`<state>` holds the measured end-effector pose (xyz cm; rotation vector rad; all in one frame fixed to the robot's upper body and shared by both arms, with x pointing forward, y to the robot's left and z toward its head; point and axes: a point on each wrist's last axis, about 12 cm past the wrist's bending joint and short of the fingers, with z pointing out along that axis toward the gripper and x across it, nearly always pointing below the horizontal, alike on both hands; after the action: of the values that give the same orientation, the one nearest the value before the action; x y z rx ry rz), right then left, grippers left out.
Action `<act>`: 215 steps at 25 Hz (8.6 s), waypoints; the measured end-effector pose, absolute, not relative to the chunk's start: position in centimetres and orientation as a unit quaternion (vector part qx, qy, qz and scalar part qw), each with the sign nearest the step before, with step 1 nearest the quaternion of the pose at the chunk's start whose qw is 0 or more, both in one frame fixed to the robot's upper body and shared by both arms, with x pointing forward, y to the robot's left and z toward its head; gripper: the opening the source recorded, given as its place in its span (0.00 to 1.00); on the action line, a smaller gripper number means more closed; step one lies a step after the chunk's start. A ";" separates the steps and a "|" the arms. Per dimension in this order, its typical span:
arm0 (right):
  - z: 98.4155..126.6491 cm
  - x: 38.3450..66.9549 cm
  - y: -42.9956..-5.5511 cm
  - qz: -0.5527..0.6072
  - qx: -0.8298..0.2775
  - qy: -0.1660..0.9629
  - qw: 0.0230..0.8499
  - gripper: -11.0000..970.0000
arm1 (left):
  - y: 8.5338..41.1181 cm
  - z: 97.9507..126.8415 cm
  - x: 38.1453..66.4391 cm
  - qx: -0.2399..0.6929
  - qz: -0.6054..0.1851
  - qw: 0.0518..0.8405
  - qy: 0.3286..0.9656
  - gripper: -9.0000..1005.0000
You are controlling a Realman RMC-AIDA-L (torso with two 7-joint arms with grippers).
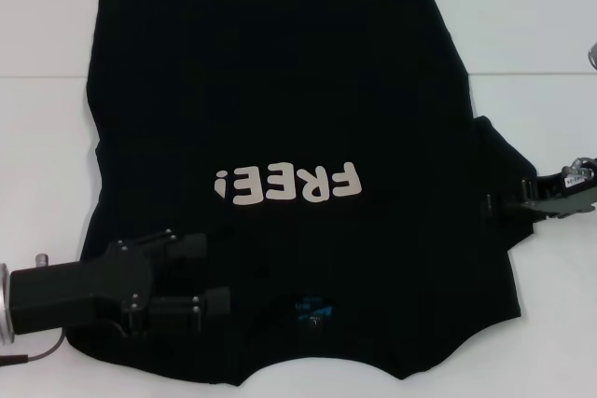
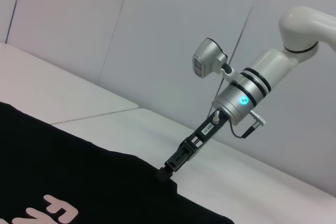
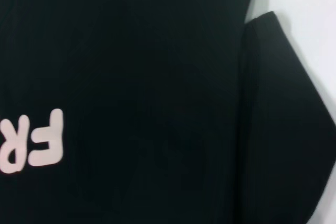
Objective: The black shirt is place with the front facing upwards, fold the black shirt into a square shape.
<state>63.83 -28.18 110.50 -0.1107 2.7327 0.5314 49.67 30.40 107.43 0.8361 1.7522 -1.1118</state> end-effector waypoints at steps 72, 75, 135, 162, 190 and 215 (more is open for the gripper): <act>110.6 63.3 -30.9 0.192 -0.015 0.958 0.215 0.03 | 30.6 107.4 49.4 0.330 -0.449 0.437 0.706 0.95; 111.3 62.9 -31.7 0.208 -0.009 0.951 0.229 0.03 | 30.6 107.4 49.4 0.330 -0.449 0.436 0.706 0.95; 113.6 64.1 -22.3 0.279 -0.174 0.914 0.237 0.38 | 30.6 107.2 49.2 0.321 -0.454 0.433 0.710 0.95; 111.2 64.0 -25.8 0.256 -0.036 0.951 0.169 0.74 | 30.7 107.4 49.5 0.325 -0.450 0.430 0.712 0.95; 110.9 64.8 -24.5 0.288 0.015 0.933 0.215 0.74 | 30.8 107.6 49.8 0.332 -0.446 0.433 0.710 0.95; 113.4 66.4 -18.9 0.275 -0.130 0.921 0.243 0.73 | 31.0 107.7 50.0 0.327 -0.442 0.437 0.712 0.94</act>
<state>66.45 -18.90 113.38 -0.3548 2.5177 0.7527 50.02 30.96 107.65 0.8144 1.7706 -1.0985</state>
